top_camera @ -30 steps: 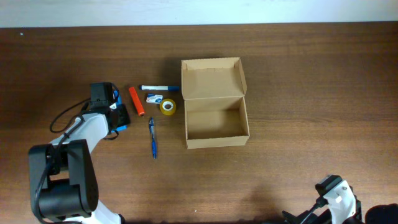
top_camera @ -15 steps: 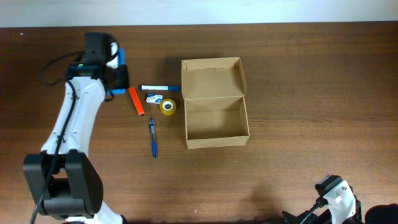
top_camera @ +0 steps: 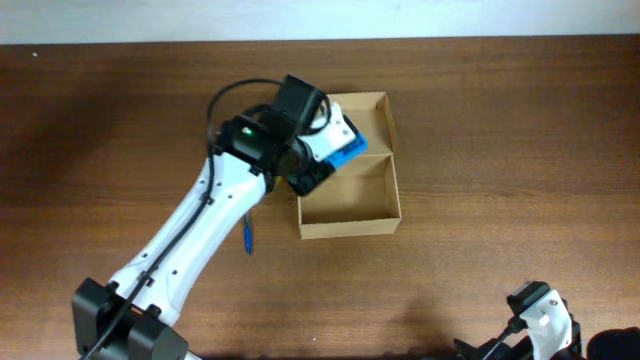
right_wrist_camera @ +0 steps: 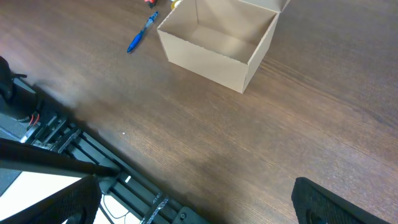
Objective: Pack container
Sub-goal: 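Carry the blue duster into the box and release it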
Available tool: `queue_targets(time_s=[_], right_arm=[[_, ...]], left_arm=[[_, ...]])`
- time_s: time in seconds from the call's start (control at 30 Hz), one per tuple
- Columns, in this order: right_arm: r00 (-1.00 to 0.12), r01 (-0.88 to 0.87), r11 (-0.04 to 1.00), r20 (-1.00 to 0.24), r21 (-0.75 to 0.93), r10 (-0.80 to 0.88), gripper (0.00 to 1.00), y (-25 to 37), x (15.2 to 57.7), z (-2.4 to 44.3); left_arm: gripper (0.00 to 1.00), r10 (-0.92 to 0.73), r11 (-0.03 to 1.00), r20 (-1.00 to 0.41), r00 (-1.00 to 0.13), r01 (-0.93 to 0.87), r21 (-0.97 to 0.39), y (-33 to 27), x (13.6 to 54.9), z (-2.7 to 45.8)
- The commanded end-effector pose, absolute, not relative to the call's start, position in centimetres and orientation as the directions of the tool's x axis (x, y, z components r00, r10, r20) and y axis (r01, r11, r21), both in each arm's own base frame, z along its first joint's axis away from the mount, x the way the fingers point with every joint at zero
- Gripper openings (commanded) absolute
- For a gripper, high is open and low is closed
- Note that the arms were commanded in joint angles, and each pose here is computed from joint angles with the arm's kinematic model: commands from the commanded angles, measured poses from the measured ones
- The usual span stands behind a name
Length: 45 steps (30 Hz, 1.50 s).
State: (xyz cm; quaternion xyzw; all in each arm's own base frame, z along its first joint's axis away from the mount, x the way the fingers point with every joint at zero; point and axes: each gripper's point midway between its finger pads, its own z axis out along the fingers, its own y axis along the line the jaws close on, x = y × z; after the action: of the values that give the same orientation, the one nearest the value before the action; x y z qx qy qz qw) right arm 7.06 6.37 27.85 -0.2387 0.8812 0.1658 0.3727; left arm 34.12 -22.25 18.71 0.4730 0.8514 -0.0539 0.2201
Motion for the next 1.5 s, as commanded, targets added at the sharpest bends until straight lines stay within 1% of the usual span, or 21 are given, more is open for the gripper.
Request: queue_targets(time_s=[0.0,0.03,0.1,0.27,0.37,0.57,0.9,1.03,1.27,1.3,1.33,1.37,1.43,1.47], right_arm=[[-0.616,-0.537,0.836,-0.731,0.118,-0.293,0.99,6.4,7.2,27.8],[-0.616,-0.537,0.836,-0.731,0.118,-0.293,0.99,6.4,7.2,27.8],[-0.616,-0.537,0.836,-0.731,0.118,-0.293,0.99,6.4,7.2,27.8],[-0.616,-0.537,0.836,-0.731,0.118,-0.293,0.99,6.4,7.2,27.8],[-0.616,-0.537,0.836,-0.731,0.118,-0.293,0.99,6.4,7.2,27.8],[-0.616,-0.537,0.836,-0.731,0.118,-0.293,0.99,6.4,7.2,27.8],[-0.616,-0.537,0.836,-0.731,0.118,-0.293,0.99,6.4,7.2,27.8],[-0.616,-0.537,0.836,-0.731,0.118,-0.293,0.99,6.4,7.2,27.8],[-0.616,-0.537,0.836,-0.731,0.118,-0.293,0.99,6.4,7.2,27.8],[-0.616,-0.537,0.836,-0.731,0.118,-0.293,0.99,6.4,7.2,27.8],[-0.616,-0.537,0.836,-0.731,0.118,-0.293,0.99,6.4,7.2,27.8],[-0.616,-0.537,0.836,-0.731,0.118,-0.293,0.99,6.4,7.2,27.8],[-0.616,-0.537,0.836,-0.731,0.118,-0.293,0.99,6.4,7.2,27.8],[-0.616,-0.537,0.836,-0.731,0.118,-0.293,0.99,6.4,7.2,27.8]], left_arm=[[0.27,0.843,0.409,-0.438,-0.313,0.901,0.142,-23.7,33.0,19.3],[0.27,0.857,0.357,-0.441,-0.268,0.925,0.131,-24.3,32.5,18.9],[0.27,0.863,0.311,-0.447,-0.235,0.945,0.104,-24.9,32.2,18.0],[0.27,0.894,0.271,-0.388,-0.225,0.961,0.065,-25.1,32.4,14.7],[0.27,0.907,0.265,-0.345,-0.24,0.964,0.025,-25.1,32.4,12.5],[0.27,0.921,0.257,-0.295,-0.254,0.966,-0.029,-25.1,32.2,9.6],[0.27,0.927,0.258,-0.268,-0.264,0.964,-0.055,-24.8,31.7,9.0],[0.27,0.939,0.19,-0.277,-0.205,0.979,-0.08,-24.9,30.8,8.6],[0.28,0.94,0.184,-0.277,-0.198,0.98,-0.076,-24.9,30.8,8.4],[0.31,0.94,0.184,-0.277,-0.198,0.98,-0.076,-24.9,30.8,8.4],[0.44,0.94,0.184,-0.277,-0.198,0.98,-0.076,-24.9,30.9,8.4],[0.53,0.94,0.184,-0.276,-0.199,0.98,-0.077,-24.9,30.8,8.4],[0.64,0.94,0.184,-0.277,-0.198,0.98,-0.076,-24.9,30.8,8.4],[0.65,0.94,0.184,-0.276,-0.199,0.98,-0.077,-24.9,30.8,8.4]])
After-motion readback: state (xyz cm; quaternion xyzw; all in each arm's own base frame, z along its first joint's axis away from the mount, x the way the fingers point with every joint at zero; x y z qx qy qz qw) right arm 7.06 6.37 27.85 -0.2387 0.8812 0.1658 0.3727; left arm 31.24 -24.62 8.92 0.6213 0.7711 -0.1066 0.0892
